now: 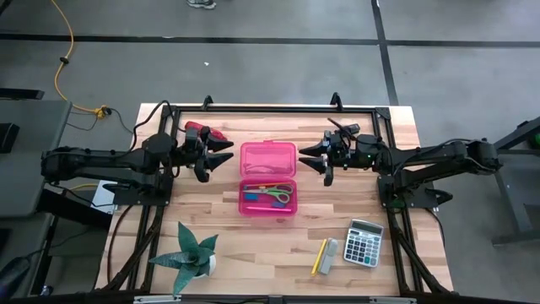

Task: Pack school essentials
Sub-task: Put the gray stapler into the pink supply box

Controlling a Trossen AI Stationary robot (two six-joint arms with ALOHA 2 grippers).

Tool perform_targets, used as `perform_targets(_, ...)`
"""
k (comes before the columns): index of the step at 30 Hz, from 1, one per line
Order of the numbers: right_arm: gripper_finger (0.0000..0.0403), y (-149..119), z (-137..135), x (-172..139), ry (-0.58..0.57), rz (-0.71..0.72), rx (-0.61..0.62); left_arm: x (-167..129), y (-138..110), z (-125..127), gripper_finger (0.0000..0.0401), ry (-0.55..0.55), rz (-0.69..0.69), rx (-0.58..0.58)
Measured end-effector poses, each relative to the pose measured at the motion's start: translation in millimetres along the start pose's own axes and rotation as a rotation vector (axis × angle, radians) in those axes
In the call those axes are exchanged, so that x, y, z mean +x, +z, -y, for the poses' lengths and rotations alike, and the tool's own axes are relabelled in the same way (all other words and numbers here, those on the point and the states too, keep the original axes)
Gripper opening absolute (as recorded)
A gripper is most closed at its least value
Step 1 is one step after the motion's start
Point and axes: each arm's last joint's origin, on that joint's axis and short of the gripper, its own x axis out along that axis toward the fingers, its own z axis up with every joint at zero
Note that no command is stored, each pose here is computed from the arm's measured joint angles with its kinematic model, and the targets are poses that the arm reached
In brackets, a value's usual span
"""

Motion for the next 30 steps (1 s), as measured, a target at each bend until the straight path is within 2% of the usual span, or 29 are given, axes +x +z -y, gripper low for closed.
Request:
perform_targets(3,0.0135,-3,0,2,-0.017,-0.089,0.177,0,0,0,0.0209,0.0,0.0,0.0)
perform_targets(9,0.0135,-12,-21,6,0.062,-0.479,0.387,0,0,0,0.0209,0.011,0.004,0.0)
perform_targets(14,0.0135,-28,-54,4,0.1,-0.721,0.701,0,0,-1,0.0209,0.027,0.002,-0.003)
perform_targets(18,0.0135,-48,-95,-7,0.087,-0.891,0.907,0,-2,-2,0.0209,0.035,-0.016,-0.001)
perform_targets(21,0.0135,-63,-125,-20,-0.03,-0.935,1.055,0,-3,-2,0.0209,0.04,-0.027,0.001)
perform_targets(26,0.0135,-89,-165,-42,-0.259,-0.895,1.355,0,-5,-3,0.0209,0.045,-0.047,0.001)
perform_targets(29,0.0135,-104,-185,-52,-0.321,-0.872,1.508,0,-7,-4,0.0209,0.052,-0.064,0.002)
perform_targets(30,0.0135,-107,-192,-53,-0.326,-0.875,1.517,0,-7,-4,0.0209,0.054,-0.069,0.002)
